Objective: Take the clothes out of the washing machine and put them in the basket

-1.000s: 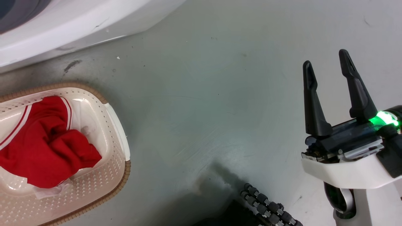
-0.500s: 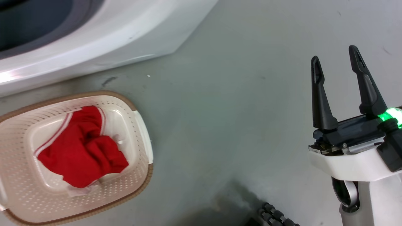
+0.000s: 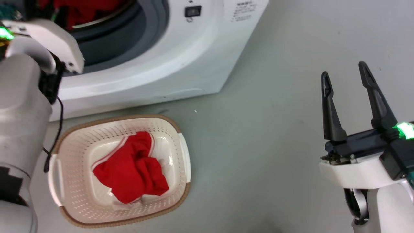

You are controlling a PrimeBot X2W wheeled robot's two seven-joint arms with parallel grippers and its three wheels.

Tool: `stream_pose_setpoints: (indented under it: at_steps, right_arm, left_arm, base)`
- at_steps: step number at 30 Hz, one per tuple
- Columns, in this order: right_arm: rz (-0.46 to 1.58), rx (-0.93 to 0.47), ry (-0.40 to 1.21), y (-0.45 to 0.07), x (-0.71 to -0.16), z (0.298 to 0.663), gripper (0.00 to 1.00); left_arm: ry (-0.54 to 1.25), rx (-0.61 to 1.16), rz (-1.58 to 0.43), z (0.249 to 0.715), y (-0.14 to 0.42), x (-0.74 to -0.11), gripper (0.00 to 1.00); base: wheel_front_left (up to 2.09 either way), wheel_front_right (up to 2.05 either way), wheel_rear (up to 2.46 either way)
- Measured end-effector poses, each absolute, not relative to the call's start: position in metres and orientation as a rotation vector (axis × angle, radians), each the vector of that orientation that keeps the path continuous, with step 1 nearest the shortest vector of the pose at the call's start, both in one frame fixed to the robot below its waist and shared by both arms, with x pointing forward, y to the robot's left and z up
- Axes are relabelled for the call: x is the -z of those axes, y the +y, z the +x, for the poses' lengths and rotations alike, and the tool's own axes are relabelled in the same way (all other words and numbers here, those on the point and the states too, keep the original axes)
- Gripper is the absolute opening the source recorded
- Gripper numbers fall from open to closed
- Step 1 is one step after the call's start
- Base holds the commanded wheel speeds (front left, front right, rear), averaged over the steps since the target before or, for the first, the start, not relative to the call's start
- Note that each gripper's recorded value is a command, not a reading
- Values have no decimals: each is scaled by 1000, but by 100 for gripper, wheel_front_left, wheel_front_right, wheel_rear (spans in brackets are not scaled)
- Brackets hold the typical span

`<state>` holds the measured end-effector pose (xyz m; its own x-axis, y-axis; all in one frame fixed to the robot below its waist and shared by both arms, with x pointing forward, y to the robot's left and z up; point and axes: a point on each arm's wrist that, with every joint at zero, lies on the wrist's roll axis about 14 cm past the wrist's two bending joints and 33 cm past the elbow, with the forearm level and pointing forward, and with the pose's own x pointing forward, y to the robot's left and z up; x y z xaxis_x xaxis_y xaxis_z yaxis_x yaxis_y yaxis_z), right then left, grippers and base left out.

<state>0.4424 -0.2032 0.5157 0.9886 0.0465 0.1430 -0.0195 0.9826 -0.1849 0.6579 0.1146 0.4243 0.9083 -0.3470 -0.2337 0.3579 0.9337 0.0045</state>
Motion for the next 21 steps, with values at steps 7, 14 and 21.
stream_pose_setpoints:
  at_steps: [7,14,21]
  right_arm:
    - [-161,-65,-203,-189,-537,432,100]
    - [-150,-91,-262,-177,-560,420,100]
    - [-149,-103,-310,-171,-578,405,100]
  left_arm:
    - [97,372,52,621,118,-480,0]
    - [-60,345,61,569,127,-528,0]
    - [-216,335,49,514,129,-574,0]
  base:
    - [0,0,0]
    - [0,0,0]
    - [0,0,0]
